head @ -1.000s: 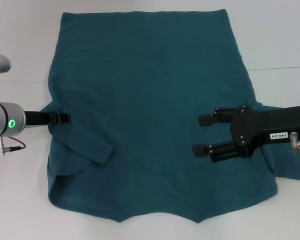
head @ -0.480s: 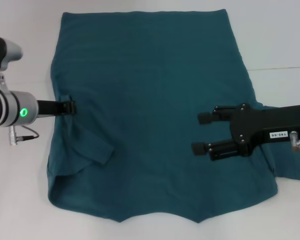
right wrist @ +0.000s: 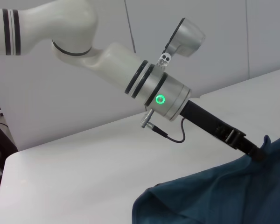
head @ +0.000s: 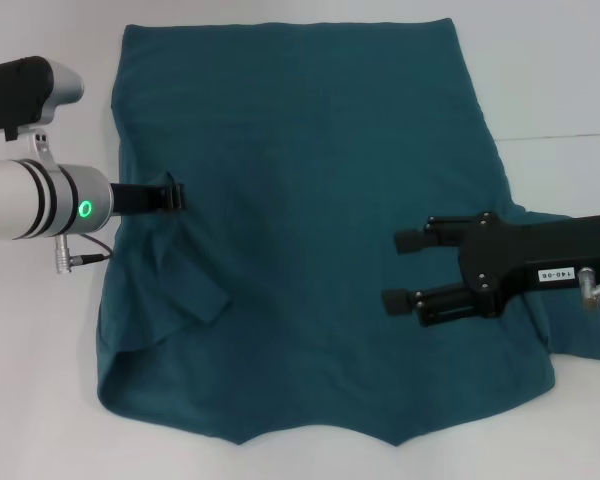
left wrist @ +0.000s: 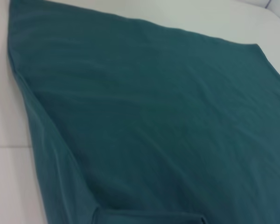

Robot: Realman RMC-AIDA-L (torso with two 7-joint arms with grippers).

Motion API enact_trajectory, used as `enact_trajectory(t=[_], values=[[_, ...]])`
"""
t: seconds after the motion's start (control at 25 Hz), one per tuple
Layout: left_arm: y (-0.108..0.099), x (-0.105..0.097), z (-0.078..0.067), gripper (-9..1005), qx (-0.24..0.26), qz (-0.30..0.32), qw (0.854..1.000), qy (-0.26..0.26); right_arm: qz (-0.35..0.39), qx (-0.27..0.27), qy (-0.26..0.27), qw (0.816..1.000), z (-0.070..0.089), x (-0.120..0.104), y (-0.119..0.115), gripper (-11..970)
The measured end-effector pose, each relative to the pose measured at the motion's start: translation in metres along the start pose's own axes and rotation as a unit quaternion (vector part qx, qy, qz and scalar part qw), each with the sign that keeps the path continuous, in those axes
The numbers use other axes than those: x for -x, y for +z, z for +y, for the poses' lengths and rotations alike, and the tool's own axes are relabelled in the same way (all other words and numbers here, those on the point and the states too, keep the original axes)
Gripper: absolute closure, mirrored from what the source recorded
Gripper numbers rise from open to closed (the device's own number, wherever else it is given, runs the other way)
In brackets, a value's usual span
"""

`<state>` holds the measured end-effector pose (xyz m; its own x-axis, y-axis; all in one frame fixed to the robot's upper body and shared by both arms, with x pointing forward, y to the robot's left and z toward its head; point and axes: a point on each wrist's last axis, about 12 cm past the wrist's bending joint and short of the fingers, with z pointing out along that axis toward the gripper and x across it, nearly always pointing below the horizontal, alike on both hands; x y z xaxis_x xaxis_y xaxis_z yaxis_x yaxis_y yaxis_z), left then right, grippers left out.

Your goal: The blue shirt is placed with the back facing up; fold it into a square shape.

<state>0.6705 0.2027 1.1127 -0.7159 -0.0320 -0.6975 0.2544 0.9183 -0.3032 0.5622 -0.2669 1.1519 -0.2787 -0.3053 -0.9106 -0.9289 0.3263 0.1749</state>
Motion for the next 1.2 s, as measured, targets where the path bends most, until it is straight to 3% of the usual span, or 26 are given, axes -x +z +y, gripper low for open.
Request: enact_trajectory(t=[0.32,0.64,0.84,1.08,1.2], values=[[0.001,-0.003,0.003,879,0.006,-0.014,1.000,-0.003,-0.002,0.000,0.002,1.000,0.000,-0.001,-0.001,47],[-0.001,-0.005,-0.002,706,-0.031,-0.012,0.999,-0.003,-0.003,-0.002,0.003,1.000,0.000,-0.001,-0.001,48],[-0.012,-0.005,0.008,542,-0.050,0.011,0.999,0.004,-0.013,-0.010,0.007,1.000,-0.001,0.000,-0.006,48],[-0.029,-0.011,0.019,473,-0.075,0.029,0.996,0.028,-0.029,-0.031,0.018,0.999,-0.004,-0.001,-0.019,48],[-0.063,-0.024,0.023,470,-0.188,0.076,0.975,0.092,-0.020,-0.047,0.034,0.998,-0.006,0.000,-0.027,48]])
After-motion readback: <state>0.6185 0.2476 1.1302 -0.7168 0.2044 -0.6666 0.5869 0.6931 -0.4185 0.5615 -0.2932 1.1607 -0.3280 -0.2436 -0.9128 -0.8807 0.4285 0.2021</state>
